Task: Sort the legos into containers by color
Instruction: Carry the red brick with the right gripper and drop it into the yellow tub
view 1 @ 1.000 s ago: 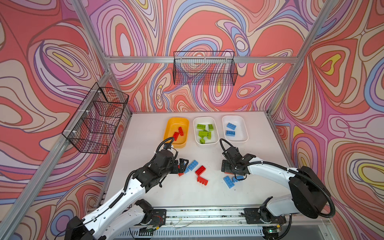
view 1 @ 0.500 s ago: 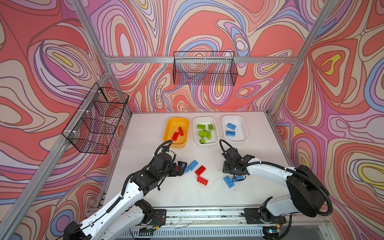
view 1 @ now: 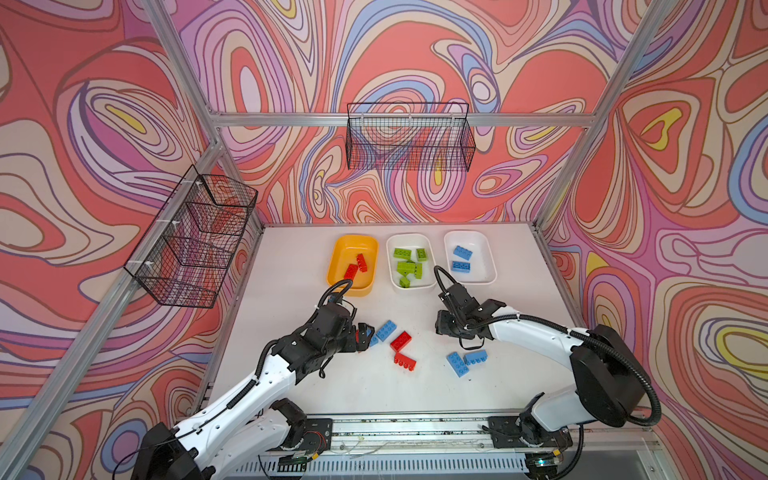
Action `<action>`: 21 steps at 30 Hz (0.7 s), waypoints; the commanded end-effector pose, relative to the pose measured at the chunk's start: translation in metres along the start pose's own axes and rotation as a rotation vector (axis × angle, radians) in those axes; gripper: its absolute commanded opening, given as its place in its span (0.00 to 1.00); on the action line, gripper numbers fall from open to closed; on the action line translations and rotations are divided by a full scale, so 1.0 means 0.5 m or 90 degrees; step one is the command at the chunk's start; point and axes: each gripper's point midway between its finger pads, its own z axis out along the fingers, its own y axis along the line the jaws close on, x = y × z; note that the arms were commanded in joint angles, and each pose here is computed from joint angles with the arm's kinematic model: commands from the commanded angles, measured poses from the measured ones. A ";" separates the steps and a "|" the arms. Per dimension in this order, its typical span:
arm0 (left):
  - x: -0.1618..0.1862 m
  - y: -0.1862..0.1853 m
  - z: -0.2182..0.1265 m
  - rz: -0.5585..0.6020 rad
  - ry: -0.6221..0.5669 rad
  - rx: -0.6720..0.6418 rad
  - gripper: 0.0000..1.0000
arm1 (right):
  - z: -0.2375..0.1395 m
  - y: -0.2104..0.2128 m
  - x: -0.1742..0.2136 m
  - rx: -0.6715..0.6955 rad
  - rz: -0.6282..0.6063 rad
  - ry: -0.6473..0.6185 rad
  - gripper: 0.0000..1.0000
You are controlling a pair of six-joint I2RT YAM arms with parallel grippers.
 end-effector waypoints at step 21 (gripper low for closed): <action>0.017 0.096 -0.053 -0.054 -0.020 -0.138 1.00 | 0.023 0.462 -0.326 -0.329 -0.195 -0.146 0.39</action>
